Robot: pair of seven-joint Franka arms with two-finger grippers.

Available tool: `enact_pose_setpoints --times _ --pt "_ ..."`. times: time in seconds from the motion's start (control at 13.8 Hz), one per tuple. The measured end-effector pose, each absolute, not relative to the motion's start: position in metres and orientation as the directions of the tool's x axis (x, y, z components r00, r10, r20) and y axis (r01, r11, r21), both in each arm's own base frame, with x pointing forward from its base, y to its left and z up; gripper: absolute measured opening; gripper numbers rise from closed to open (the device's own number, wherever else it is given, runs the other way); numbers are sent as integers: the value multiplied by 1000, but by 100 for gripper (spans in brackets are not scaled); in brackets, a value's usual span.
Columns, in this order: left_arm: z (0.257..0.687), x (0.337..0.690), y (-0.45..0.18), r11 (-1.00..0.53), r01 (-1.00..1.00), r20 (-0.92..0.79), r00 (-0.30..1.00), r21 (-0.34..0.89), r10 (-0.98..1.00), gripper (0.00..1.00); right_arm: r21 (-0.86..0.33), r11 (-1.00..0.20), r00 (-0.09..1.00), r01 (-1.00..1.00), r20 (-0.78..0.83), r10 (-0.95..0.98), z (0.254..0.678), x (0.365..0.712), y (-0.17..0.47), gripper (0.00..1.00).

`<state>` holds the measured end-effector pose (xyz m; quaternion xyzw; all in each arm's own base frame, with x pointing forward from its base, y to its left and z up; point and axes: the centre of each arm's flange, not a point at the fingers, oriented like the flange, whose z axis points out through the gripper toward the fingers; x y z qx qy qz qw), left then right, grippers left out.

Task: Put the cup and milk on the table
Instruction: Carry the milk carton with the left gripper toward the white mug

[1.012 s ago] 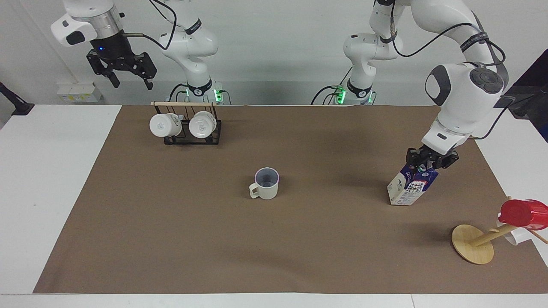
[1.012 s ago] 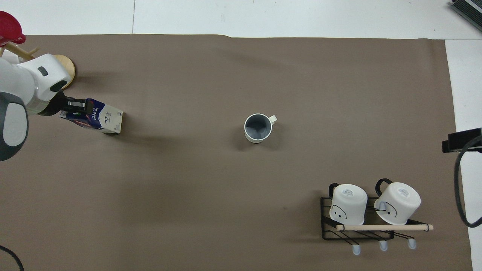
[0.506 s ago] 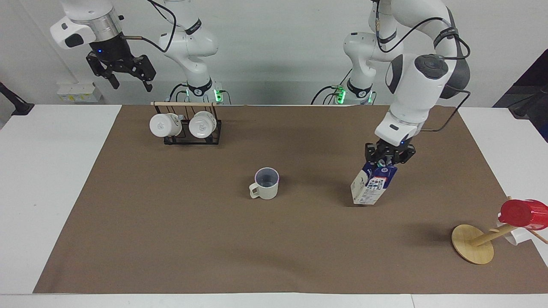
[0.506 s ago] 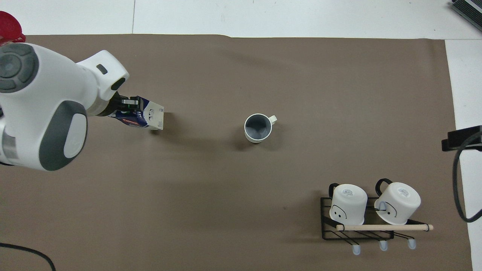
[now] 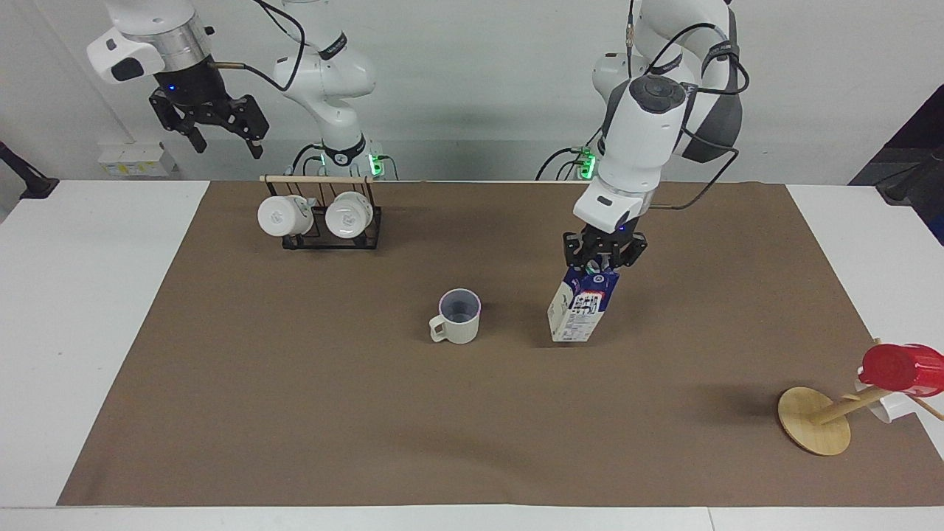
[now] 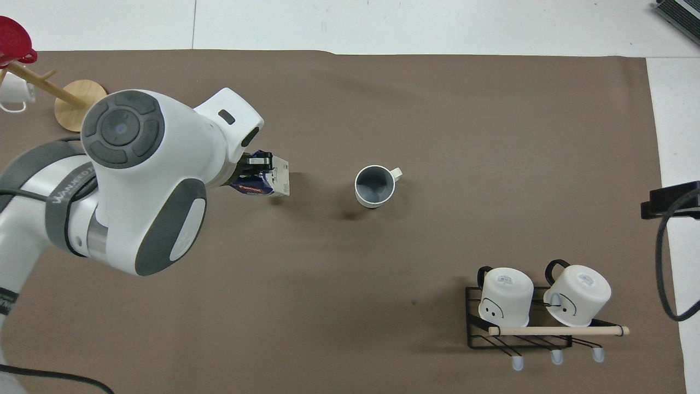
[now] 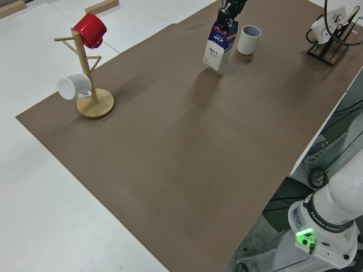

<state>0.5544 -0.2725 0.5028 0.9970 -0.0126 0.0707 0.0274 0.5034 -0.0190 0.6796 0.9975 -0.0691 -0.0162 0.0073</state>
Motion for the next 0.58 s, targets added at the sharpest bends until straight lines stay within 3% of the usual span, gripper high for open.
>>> enact_pose_setpoints --times 0.58 --pt "483 539 -331 -998 18 124 992 63 26 42 17 -990 990 -138 -31 -138 680 503 -19 100"
